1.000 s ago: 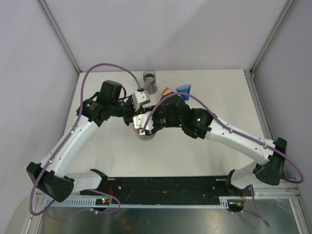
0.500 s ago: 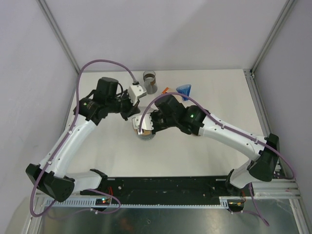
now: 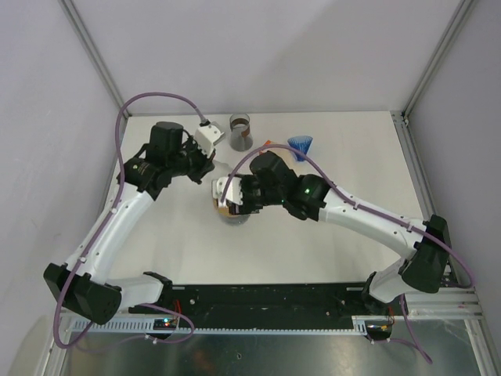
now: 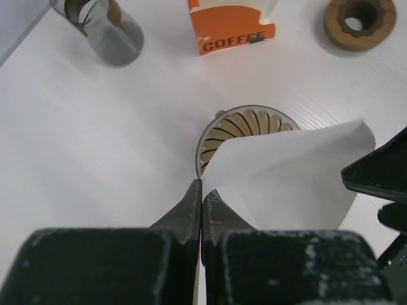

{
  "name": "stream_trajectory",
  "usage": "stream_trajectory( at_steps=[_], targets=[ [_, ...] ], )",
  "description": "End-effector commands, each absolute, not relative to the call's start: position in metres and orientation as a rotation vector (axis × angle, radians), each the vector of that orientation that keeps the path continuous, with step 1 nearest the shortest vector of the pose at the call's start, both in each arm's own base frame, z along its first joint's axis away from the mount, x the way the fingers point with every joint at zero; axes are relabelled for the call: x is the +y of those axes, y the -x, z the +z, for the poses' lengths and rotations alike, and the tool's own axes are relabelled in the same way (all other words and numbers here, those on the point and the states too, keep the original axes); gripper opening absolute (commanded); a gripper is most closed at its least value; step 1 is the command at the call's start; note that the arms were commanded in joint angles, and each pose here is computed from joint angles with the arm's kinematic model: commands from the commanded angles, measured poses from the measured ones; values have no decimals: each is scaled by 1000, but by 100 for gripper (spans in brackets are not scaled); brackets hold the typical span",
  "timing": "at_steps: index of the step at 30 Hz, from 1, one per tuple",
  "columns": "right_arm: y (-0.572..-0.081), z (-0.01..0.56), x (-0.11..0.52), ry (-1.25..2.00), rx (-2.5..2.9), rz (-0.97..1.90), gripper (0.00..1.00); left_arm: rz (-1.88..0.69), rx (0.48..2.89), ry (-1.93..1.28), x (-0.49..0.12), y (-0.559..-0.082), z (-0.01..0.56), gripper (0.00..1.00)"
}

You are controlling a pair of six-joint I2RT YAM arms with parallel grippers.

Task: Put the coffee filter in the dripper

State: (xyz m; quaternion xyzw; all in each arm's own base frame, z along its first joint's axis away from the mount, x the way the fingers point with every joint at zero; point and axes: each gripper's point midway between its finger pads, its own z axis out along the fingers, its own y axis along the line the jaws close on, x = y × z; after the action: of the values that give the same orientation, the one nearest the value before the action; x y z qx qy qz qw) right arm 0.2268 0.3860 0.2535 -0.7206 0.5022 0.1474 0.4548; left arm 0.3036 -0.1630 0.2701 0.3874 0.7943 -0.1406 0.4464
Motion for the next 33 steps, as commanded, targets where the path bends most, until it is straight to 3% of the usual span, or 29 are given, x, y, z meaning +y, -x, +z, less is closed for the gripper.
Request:
stream_trajectory(
  at_steps=[1,7,13,24,28,33],
  targets=[
    [-245,336,397,1288,1311,501,57,-298,1975,-769,-152,-315,281,0],
    [-262,376,391,747,1511,696,67,-320,2017,-574,-148,-321,281,0],
    [-294,365,373,328,1675,691,66,-361,2029,-496,-150,-320,281,0],
    [-307,296,387,253,1859,675,61,-414,2030,-453,-152,-318,285,0],
    [-306,282,393,277,1891,679,50,-422,2033,-444,-150,-319,284,0],
    [-312,275,390,288,1906,665,13,-457,2036,-483,-153,-314,279,0]
  ],
)
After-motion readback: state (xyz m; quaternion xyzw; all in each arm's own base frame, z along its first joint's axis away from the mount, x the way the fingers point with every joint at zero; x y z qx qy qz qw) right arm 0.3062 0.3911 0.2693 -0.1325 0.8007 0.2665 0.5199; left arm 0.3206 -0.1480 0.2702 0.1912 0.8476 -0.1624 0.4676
